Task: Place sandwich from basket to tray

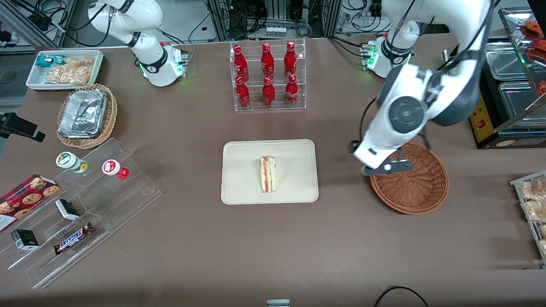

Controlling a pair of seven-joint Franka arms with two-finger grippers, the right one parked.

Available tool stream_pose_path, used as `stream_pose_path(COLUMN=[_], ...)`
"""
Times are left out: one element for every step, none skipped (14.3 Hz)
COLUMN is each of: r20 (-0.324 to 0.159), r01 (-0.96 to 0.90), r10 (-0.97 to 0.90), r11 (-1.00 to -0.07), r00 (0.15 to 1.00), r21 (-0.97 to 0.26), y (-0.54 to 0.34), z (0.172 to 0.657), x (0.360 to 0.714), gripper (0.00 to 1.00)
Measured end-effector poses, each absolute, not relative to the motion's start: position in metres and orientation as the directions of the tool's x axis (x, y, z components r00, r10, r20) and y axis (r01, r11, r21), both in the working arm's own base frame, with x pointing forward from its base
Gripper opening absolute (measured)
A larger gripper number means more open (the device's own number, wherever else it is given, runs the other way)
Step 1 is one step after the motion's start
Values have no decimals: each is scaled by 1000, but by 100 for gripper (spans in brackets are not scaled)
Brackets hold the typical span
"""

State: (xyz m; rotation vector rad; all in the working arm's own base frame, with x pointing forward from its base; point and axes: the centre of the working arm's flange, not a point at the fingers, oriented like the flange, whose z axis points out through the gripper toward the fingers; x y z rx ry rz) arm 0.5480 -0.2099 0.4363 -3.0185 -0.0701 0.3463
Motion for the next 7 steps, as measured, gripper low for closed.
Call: stream_pose_path(r20=[-238, -248, -254, -257, -257, -253, -245], r01=[17, 5, 1, -3, -10, -20, -30], r10=[40, 28, 23, 18, 10, -3, -16], r11=[-995, -996, -996, -997, -997, -998, -998], r00=[970, 968, 967, 966, 966, 967, 970], r21=[-97, -92, -88, -83, -74, -64, -54], y=[-193, -178, -162, -146, -130, -115, -102], z=[450, 465, 479, 494, 510, 525, 539], x=[545, 542, 538, 535, 534, 533, 533], gripper=[100, 100, 100, 100, 100, 100, 100])
